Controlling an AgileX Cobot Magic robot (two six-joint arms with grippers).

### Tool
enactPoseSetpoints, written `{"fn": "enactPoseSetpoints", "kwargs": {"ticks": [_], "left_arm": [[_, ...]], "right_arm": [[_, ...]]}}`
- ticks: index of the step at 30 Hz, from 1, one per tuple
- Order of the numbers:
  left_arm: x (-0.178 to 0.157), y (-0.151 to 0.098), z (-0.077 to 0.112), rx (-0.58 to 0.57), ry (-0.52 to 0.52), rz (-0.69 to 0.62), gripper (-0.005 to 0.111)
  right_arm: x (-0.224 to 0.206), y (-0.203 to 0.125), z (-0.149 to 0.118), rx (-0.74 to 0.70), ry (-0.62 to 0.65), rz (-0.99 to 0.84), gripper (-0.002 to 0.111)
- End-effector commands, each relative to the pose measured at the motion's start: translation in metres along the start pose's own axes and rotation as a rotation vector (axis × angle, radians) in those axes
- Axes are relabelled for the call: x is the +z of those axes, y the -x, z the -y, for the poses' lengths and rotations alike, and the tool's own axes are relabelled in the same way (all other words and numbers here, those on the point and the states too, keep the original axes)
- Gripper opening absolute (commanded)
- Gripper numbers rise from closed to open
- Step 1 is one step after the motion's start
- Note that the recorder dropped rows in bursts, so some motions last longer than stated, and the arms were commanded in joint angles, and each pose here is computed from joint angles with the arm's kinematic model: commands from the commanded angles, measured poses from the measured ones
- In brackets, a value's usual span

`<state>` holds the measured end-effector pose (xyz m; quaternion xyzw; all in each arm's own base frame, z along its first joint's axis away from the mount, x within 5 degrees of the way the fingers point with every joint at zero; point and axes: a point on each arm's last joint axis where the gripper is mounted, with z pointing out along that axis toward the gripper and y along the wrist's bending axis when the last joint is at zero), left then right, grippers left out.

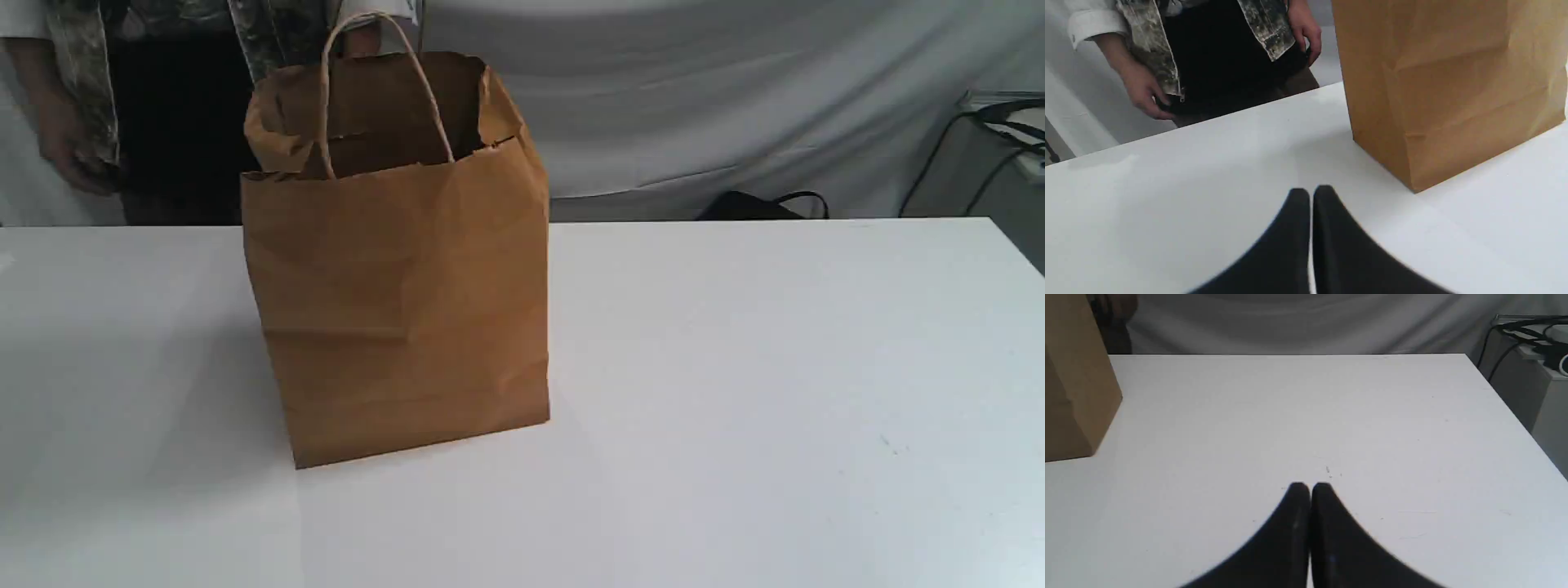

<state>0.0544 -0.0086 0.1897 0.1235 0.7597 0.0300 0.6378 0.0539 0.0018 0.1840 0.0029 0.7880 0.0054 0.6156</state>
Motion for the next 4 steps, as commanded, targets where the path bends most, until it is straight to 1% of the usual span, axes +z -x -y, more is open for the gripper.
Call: {"fn": "enactPoseSetpoints", "kwargs": {"ticks": [1,4], "left_arm": [[0.0002,-0.0011,0.0004,-0.015,-0.002,0.001,0.0],[0.0002,-0.0011,0.0004,-0.015,-0.002,0.001,0.0]], "right_arm": [[0.0001,-0.0008,-0.0003,0.003,0.005,0.0,0.0],[0.0001,-0.0008,-0.0003,0.003,0.005,0.0,0.0]]}}
